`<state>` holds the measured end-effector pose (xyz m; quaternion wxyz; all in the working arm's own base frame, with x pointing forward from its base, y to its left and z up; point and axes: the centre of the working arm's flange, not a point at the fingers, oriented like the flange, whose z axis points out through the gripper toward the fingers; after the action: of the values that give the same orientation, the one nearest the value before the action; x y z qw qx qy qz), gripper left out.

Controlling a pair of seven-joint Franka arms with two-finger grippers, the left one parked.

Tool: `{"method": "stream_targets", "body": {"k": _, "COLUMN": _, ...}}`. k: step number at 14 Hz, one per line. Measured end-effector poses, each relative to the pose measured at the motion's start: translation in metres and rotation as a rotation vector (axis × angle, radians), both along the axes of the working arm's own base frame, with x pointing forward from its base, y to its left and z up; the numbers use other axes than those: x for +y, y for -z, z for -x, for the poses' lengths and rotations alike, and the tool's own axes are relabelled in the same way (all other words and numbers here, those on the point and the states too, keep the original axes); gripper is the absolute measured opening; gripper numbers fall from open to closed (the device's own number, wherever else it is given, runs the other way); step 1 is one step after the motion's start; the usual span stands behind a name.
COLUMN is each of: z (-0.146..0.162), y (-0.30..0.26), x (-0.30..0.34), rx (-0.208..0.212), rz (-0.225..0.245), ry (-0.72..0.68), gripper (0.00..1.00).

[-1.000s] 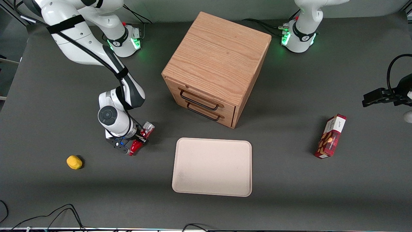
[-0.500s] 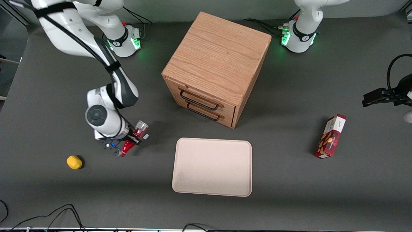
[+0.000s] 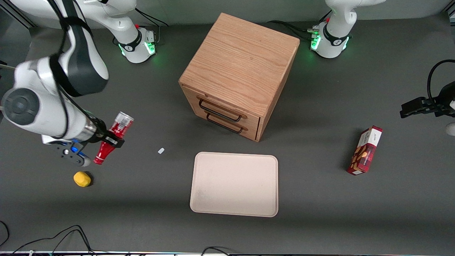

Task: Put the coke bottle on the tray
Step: 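Lift the bottle and turn it upright with the right gripper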

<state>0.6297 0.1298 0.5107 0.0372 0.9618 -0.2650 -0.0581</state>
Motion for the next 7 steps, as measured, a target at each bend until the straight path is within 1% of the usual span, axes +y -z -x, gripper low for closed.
{"method": "stream_targets", "body": {"k": 3, "z": -0.005, "y": -0.026, "x": -0.001, "rx": 0.011, "rz": -0.005, "ry": -0.035, "gripper": 0.56}}
{"method": "stream_targets", "body": {"k": 7, "z": -0.025, "y": -0.02, "x": 0.018, "rx": 0.005, "rz": -0.023, "ry": -0.076, "gripper": 0.56}}
